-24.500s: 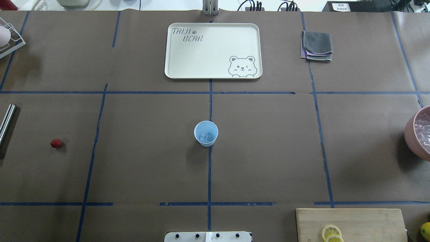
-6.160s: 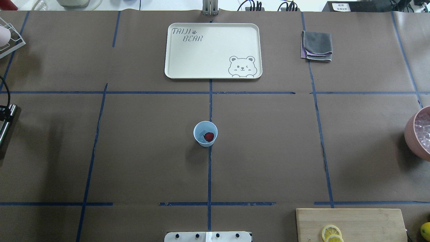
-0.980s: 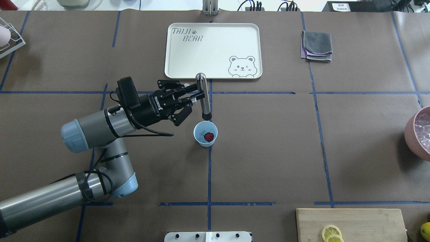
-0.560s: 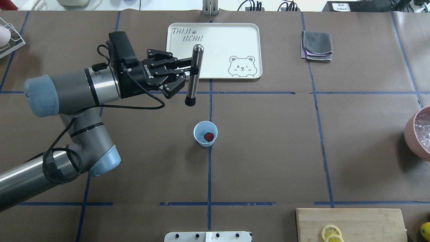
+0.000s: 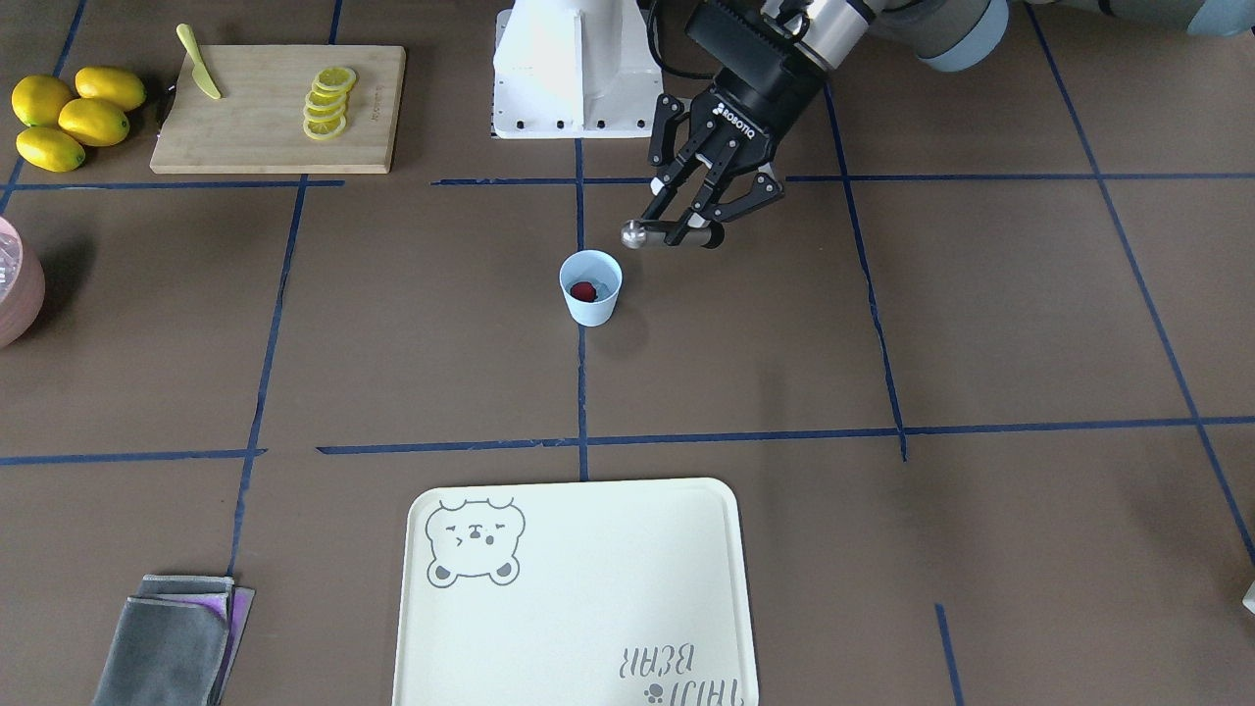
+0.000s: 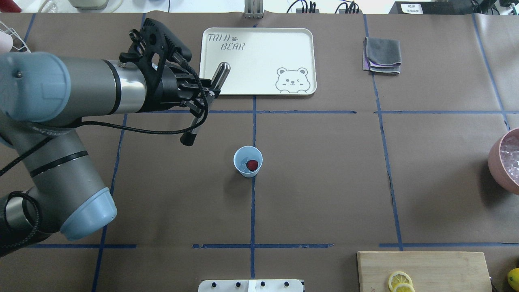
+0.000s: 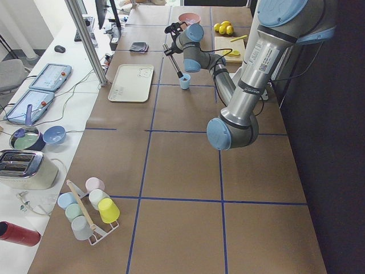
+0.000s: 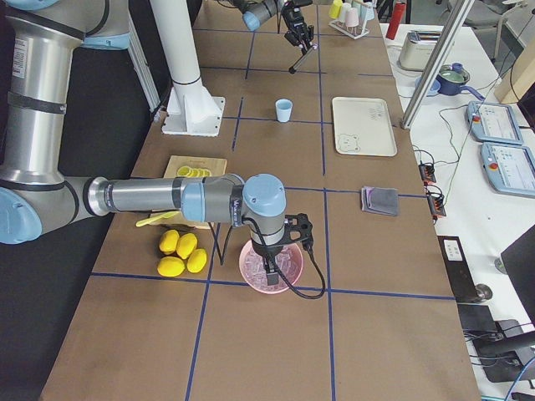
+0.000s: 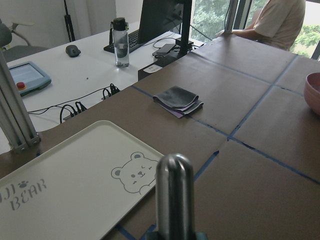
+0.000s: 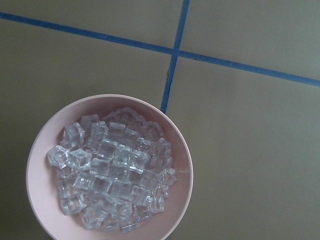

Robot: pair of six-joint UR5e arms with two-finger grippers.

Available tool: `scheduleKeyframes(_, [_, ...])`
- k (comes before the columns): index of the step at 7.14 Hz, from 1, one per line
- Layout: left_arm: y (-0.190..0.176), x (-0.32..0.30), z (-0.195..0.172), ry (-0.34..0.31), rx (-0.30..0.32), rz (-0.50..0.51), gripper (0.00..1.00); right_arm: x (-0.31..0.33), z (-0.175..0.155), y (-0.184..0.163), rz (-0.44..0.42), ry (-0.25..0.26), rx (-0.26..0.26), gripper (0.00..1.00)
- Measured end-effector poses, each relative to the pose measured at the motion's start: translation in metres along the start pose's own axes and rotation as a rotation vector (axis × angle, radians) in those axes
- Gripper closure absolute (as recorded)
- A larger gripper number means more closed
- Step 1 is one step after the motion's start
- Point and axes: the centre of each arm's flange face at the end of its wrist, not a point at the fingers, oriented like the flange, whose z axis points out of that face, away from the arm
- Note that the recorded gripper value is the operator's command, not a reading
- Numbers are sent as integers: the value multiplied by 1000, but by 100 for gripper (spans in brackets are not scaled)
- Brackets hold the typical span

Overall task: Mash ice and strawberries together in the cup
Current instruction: 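Lift the muddler out of the cup and carry it back, then set the muddler down at its spot and open the left gripper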

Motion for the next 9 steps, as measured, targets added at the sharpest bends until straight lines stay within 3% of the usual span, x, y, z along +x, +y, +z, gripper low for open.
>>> scheduleKeyframes(1, [12,-11,7,-90,-145,-89,96,0,0,0,0,0,0,1])
scheduleKeyframes(2, [25,-27,13,-185,-252,-222,94,0,0,0,0,0,0,1])
scheduleKeyframes(5, [94,-154,-3,-460,-487,-507,95,0,0,0,-1,1,-1,1])
scheduleKeyframes(7, [151,-253,-35,-500,-621,-549,95,0,0,0,1,1,-1,1])
scheduleKeyframes(9, [209,-302,-44,-480,-705,-582,96,0,1,1,1,1,-2,1])
